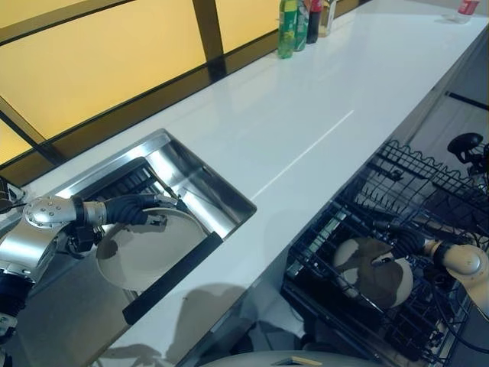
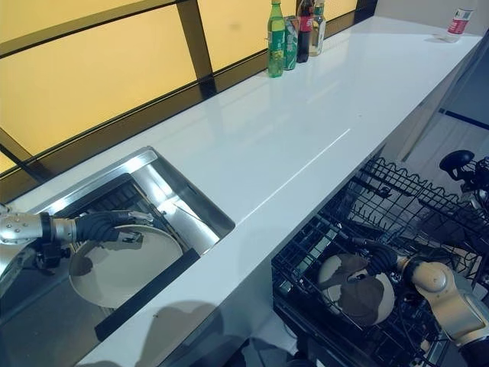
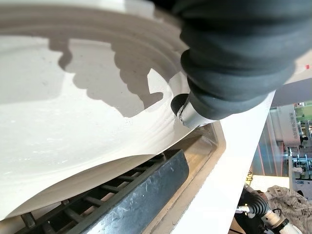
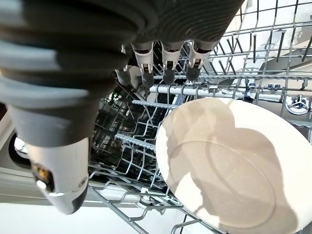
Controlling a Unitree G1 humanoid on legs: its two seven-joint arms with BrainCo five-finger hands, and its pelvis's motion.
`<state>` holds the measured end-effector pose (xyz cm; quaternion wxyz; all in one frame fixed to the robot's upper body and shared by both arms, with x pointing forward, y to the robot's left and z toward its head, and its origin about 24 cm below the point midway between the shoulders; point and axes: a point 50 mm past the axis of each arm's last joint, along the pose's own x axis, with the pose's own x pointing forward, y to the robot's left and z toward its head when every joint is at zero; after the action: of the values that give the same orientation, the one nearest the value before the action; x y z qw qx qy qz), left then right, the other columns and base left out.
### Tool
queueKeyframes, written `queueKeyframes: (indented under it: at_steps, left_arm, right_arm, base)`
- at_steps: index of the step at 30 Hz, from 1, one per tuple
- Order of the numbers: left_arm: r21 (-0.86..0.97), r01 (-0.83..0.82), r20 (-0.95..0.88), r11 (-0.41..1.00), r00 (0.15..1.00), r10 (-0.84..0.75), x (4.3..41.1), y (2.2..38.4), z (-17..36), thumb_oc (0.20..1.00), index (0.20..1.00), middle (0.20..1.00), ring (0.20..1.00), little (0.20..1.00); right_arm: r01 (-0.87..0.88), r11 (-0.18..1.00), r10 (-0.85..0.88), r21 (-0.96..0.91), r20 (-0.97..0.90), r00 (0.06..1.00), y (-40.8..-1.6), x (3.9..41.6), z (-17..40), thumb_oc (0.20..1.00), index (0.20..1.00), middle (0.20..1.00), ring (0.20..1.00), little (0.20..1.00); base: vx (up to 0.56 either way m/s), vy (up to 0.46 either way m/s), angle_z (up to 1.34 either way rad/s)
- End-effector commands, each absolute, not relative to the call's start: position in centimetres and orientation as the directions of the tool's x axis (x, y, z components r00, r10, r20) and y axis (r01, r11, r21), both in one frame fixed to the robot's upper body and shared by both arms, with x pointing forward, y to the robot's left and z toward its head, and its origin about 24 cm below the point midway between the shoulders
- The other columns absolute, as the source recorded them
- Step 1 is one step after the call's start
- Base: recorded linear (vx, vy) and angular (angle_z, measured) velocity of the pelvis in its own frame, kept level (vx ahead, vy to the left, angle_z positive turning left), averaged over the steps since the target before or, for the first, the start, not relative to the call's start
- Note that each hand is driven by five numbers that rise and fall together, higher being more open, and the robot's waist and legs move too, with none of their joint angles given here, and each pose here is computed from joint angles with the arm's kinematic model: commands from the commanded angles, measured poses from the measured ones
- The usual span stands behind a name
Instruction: Pick up plates and place into dishwasher.
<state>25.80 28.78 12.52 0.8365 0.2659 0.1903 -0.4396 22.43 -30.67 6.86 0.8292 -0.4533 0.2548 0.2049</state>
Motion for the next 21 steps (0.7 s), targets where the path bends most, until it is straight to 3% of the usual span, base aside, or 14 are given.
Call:
queueKeyframes:
  at_steps: [1,3,6,9,13,17,21]
  left_arm:
    - [0.161,0.900,-0.676,0.406,0.400,-0.618,23.0,28.0,8.1,0.200,0.200,0.200,0.200,0.200]
    - [0.196,0.885,-0.673,0.422,0.434,-0.599,23.0,28.2,8.1,0.200,0.200,0.200,0.200,0.200]
    - [0.349,0.819,-0.644,0.455,0.562,-0.519,23.7,28.8,9.0,0.200,0.200,0.200,0.200,0.200]
    - [0.556,0.681,-0.552,0.475,0.731,-0.401,24.9,30.1,11.4,0.200,0.200,0.200,0.200,0.200]
    - [0.760,0.444,-0.348,0.474,0.895,-0.279,25.6,31.5,15.2,0.200,0.200,0.200,0.200,0.200]
    - [0.896,0.179,-0.113,0.407,0.977,-0.182,25.5,32.5,18.4,0.200,0.200,0.200,0.200,0.200]
    - [0.944,-0.082,0.126,0.318,0.985,-0.120,24.8,33.0,21.6,0.200,0.200,0.200,0.200,0.200]
  right_arm:
    - [-0.532,0.463,0.145,-0.709,-0.532,0.835,-30.1,23.1,9.4,1.000,1.000,1.000,1.000,1.000]
    - [-0.531,0.463,0.142,-0.710,-0.532,0.835,-30.2,22.9,9.4,1.000,1.000,1.000,1.000,1.000]
    - [-0.514,0.466,0.136,-0.721,-0.515,0.846,-30.5,22.9,9.7,1.000,1.000,1.000,1.000,1.000]
    - [-0.471,0.477,0.124,-0.742,-0.474,0.872,-30.8,23.0,10.5,1.000,1.000,1.000,1.000,1.000]
    - [-0.347,0.507,0.105,-0.789,-0.343,0.933,-31.0,23.0,12.1,1.000,1.000,1.000,1.000,1.000]
    - [-0.223,0.528,0.097,-0.819,-0.203,0.974,-31.0,23.1,13.7,1.000,1.000,1.000,1.000,1.000]
    - [-0.088,0.543,0.067,-0.835,-0.062,0.996,-31.2,23.2,14.9,1.000,1.000,1.000,1.000,1.000]
  base:
    - [0.00,0.000,0.00]
    - [0.00,0.000,0.00]
    - [-0.01,-0.005,0.06]
    - [-0.01,-0.003,0.01]
    - [-0.04,-0.007,0.01]
    - [-0.06,-0.001,0.01]
    - [-0.07,0.009,0.04]
